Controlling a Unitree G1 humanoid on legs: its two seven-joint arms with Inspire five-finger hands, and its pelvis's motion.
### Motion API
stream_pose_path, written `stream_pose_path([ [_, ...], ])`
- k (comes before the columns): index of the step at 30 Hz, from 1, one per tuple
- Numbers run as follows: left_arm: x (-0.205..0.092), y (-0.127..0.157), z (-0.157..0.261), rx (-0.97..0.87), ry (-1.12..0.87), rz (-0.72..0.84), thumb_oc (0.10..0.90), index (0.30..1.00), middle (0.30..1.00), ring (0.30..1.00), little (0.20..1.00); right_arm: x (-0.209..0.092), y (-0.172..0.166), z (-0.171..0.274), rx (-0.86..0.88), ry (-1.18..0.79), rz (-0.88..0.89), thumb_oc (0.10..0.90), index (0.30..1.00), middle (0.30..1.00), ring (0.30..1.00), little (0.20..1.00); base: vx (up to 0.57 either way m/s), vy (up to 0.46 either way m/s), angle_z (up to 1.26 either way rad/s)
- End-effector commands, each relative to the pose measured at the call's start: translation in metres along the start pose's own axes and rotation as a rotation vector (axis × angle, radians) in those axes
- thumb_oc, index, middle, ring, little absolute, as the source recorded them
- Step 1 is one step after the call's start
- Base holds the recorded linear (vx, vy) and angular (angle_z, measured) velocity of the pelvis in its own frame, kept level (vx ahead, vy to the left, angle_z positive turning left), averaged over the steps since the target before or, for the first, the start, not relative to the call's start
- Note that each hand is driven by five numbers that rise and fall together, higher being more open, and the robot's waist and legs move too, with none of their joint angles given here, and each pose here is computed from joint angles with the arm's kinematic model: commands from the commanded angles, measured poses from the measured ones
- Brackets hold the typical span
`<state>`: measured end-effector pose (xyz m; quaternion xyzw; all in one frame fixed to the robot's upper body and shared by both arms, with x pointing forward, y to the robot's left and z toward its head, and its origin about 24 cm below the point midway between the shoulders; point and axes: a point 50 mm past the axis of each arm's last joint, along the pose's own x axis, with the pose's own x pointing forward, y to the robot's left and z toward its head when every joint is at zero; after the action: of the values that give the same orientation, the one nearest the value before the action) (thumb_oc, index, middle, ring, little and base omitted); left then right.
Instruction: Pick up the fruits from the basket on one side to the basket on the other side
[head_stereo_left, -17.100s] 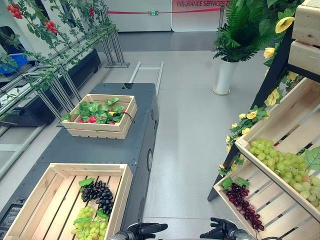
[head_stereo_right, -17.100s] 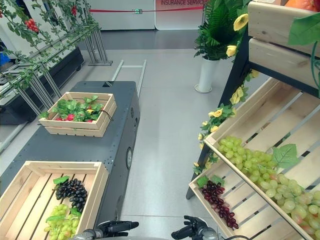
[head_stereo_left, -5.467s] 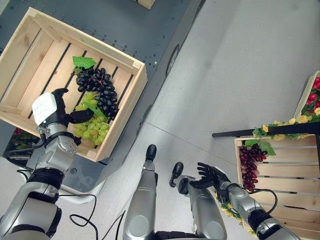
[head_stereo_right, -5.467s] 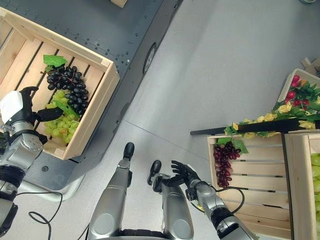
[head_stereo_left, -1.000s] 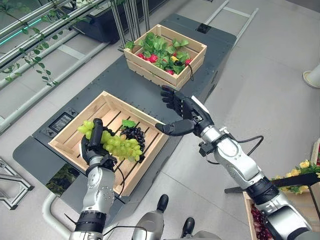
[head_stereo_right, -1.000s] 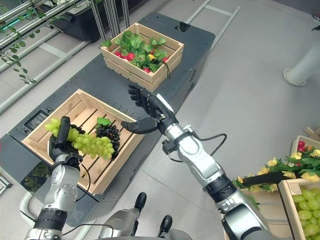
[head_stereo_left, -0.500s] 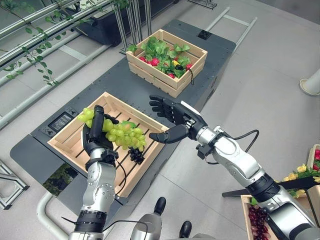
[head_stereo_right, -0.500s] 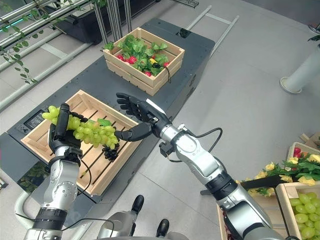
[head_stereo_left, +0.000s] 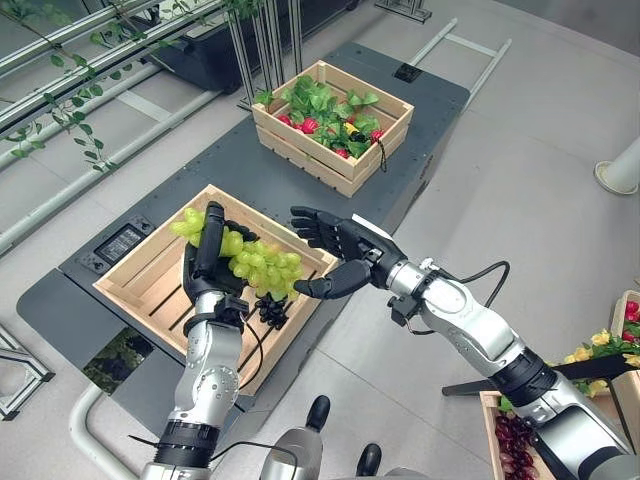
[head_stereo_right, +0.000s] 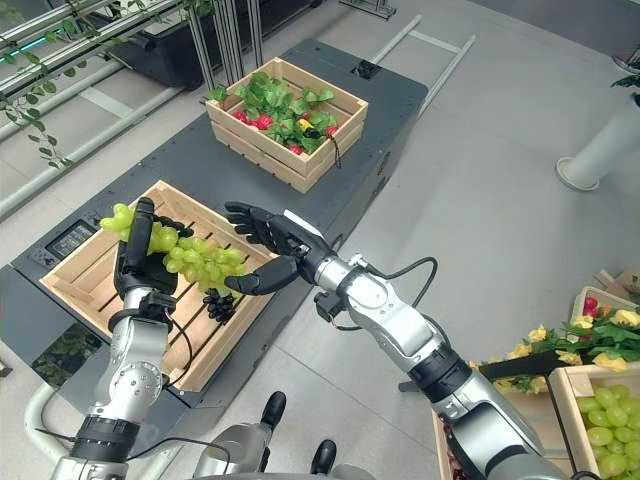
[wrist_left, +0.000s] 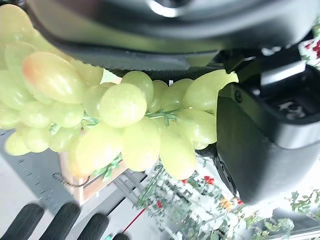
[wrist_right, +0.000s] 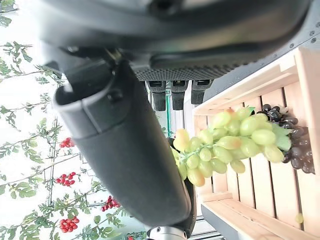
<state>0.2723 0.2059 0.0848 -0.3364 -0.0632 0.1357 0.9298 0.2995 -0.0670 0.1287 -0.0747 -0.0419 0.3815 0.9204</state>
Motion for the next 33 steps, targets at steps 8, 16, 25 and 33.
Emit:
stream_pose_path([
  [8, -0.006, -0.045, 0.009, -0.080, -0.049, -0.289, 0.400, 0.300, 0.300, 0.300, 0.300, 0.010, 0.018, 0.019, 0.065, -0.159, 0.022, 0.800, 0.900, 0.900, 0.900, 0.900, 0.00, 0.000, 0.00],
  [16, -0.011, -0.057, 0.007, -0.145, -0.030, -0.380, 0.400, 0.300, 0.300, 0.300, 0.300, 0.007, 0.021, 0.013, 0.077, -0.137, 0.031, 0.800, 0.900, 0.900, 0.900, 0.900, 0.00, 0.000, 0.00],
  [25, -0.017, -0.076, 0.011, -0.238, -0.062, -0.528, 0.400, 0.300, 0.300, 0.300, 0.300, 0.006, 0.024, 0.004, 0.123, -0.097, 0.057, 0.800, 0.900, 0.900, 0.900, 0.900, 0.00, 0.000, 0.00],
  [33, -0.020, -0.085, 0.015, -0.271, -0.091, -0.594, 0.400, 0.300, 0.300, 0.300, 0.300, 0.004, 0.025, -0.011, 0.117, -0.014, 0.070, 0.800, 0.900, 0.900, 0.900, 0.900, 0.00, 0.000, 0.00],
])
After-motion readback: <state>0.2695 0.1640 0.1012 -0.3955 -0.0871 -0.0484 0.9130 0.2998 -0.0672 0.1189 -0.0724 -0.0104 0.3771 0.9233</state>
